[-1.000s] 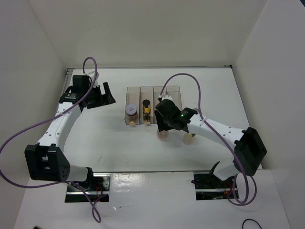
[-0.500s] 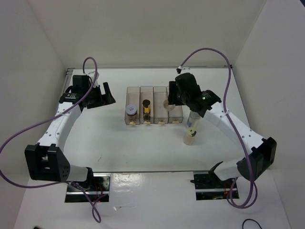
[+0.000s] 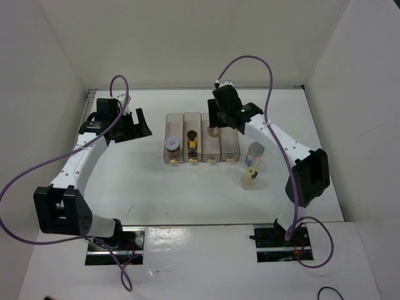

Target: Organize the condiment bottles

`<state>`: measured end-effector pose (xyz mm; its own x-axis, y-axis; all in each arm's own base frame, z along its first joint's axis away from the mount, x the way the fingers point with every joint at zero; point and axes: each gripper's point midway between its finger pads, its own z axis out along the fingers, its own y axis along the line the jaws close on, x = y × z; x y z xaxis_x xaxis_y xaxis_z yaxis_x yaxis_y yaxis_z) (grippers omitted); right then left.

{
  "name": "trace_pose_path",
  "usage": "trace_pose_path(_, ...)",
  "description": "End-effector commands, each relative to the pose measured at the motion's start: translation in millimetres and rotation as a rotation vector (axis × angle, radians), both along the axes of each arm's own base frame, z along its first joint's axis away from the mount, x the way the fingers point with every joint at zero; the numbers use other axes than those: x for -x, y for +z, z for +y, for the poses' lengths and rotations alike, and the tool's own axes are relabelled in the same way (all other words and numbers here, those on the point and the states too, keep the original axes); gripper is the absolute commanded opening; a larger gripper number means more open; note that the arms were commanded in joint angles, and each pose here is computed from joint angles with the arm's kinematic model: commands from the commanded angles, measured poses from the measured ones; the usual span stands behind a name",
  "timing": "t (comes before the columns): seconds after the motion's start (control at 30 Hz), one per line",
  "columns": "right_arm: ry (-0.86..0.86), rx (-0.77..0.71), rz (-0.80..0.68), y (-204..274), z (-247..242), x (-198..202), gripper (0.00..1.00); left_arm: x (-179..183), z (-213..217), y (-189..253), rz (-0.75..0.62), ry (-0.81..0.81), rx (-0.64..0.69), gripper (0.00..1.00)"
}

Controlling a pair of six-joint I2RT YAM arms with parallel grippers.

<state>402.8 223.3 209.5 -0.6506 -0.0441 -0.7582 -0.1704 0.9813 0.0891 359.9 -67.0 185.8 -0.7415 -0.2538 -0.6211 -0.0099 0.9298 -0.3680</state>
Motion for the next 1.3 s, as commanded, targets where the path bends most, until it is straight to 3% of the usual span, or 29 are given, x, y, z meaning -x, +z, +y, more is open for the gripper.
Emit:
trace_pose_path(0.0,0.022,-0.032,-0.062,17,13,-23,0.12,-11,-1,10,-0.046,-0.023,0.001,0.99)
trace_pose_path(0.7,0.025,0.053,0.009,-48,26,-51,0.12,-18,-2,0,-0.018,-0.036,0.0,0.99)
trace_pose_path(1.0,0.013,0.08,0.03,-71,29,-63,0.2,-19,-2,-8,-0.001,-0.043,-0.006,0.99)
trace_pose_path(1.27,-0.015,0.102,0.038,-77,24,-64,0.4,-19,-2,-8,-0.001,-0.043,-0.006,0.99)
